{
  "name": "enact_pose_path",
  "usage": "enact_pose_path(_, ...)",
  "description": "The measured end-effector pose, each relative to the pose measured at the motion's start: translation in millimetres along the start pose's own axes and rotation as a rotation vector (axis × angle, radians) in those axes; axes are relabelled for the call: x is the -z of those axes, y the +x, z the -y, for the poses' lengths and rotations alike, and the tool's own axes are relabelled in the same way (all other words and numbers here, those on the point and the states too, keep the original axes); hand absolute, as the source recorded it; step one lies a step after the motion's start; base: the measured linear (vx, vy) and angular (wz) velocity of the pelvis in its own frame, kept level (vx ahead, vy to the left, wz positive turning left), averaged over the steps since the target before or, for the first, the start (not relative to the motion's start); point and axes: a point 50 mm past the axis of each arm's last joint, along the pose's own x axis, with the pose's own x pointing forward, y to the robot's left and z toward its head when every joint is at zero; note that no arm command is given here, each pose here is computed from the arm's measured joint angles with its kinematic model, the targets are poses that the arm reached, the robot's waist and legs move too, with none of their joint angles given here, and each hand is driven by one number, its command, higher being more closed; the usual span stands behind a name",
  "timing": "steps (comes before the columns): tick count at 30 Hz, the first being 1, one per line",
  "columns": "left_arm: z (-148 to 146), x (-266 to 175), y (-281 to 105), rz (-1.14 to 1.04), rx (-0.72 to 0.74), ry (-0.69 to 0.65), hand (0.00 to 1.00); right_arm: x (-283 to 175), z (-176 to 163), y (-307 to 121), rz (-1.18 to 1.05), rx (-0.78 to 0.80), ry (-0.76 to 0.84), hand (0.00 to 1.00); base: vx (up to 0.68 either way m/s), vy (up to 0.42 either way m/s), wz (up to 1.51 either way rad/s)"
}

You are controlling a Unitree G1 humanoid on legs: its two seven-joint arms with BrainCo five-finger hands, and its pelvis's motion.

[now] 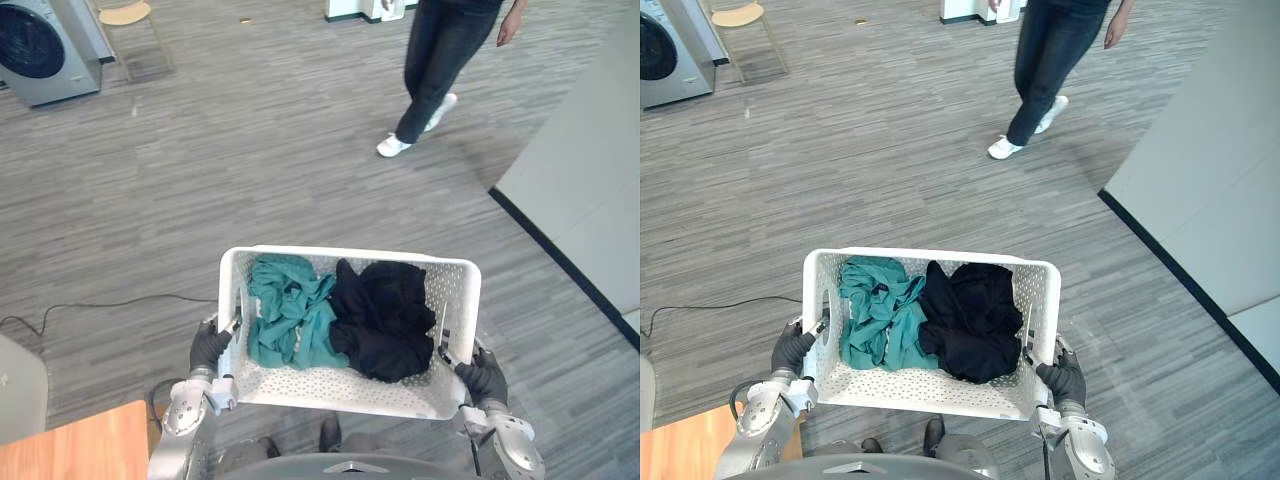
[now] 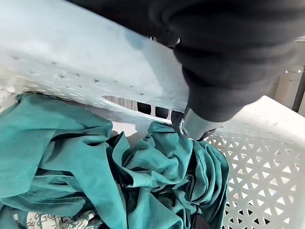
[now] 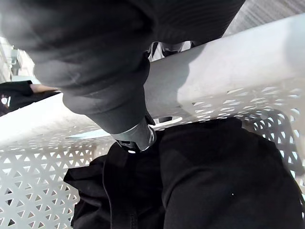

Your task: Pick up the laundry basket with both hands and put the clothes into the washing machine.

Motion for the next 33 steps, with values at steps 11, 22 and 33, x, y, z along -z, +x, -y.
enact_pose_path(11,15.9,-29.6,22.6,0.114,0.012,0.032,1.0,-19.4,-13.7,26.3,0.078,0.027,-0.005,1.0,0.07,0.116,0.03)
enact_pose_path(22,35.4,-61.4,40.7,0.236,-0.011,-0.018,1.0,-61.3,-25.4,69.0,0.209,-0.007,-0.08,1.0,0.5,0.307,0.13)
enact_pose_path(33,23.8,-53.8,46.2,0.197,-0.006,0.13,1.0,-21.8,-26.5,45.5,0.072,-0.001,-0.042,1.0,0.77,0.07,0.89)
